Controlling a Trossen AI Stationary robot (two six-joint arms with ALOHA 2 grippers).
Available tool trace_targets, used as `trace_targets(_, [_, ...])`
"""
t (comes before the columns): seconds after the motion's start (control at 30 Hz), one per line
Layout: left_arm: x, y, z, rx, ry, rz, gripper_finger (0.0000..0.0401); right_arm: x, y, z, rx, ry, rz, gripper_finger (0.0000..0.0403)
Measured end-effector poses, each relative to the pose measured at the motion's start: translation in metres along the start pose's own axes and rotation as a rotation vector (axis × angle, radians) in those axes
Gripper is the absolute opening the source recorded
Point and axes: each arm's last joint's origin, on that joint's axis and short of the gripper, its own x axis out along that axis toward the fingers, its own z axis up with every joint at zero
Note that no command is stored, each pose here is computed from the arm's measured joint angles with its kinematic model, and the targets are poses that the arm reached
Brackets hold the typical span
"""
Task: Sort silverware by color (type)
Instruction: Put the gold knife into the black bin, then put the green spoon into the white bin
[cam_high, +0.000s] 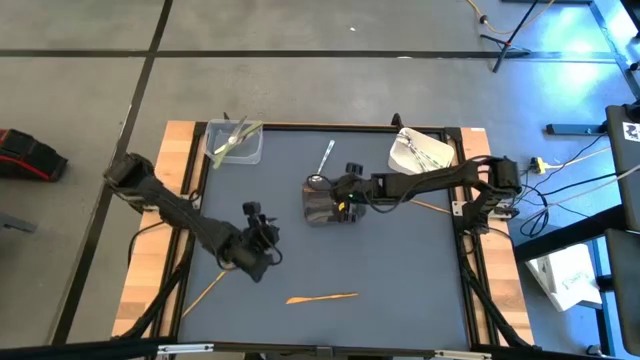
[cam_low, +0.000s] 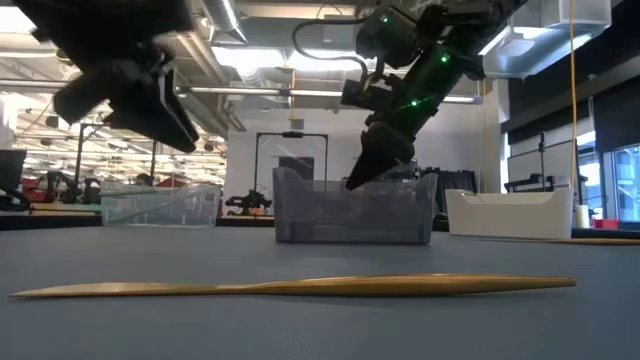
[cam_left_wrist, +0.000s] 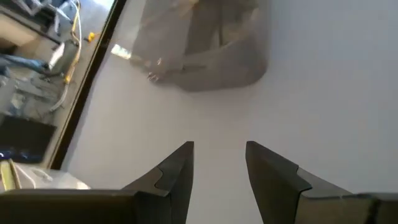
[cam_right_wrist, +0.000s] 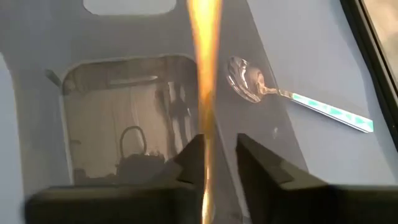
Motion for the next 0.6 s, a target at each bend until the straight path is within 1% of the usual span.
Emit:
trace_targets(0.13, [0.005, 0.026, -0.018, -0.111, -0.011, -0.074, 0.0141, 0.000, 0.001, -0.001, -0.007, 0.007, 0.003, 0.0137])
trace_targets(0.23, [0.005, 0.041, -0.033, -0.186, -0.058, -0.125, 0.0141, -0.004, 0.005, 0.000, -0.014, 0.006, 0.012, 0.0164])
trace_targets(0.37, [0.004, 0.061, -0.044, -0.293, -0.098, -0.086, 0.0141, -0.021, 0.012, 0.005, -0.039, -0.022, 0.041, 0.0174])
trace_targets(0.43, [0.001, 0.070, -0.044, -0.323, -0.124, -0.045, 0.0141, -0.034, 0.013, 0.006, -0.055, -0.030, 0.065, 0.0174])
trace_targets(0.5, [-0.002, 0.076, -0.042, -0.354, -0.150, -0.030, 0.0141, -0.046, 0.014, 0.002, -0.081, -0.038, 0.073, 0.0174])
trace_targets(0.6, [-0.003, 0.080, -0.041, -0.312, -0.165, -0.012, 0.0141, -0.064, 0.009, -0.008, -0.108, -0.068, 0.050, 0.0174])
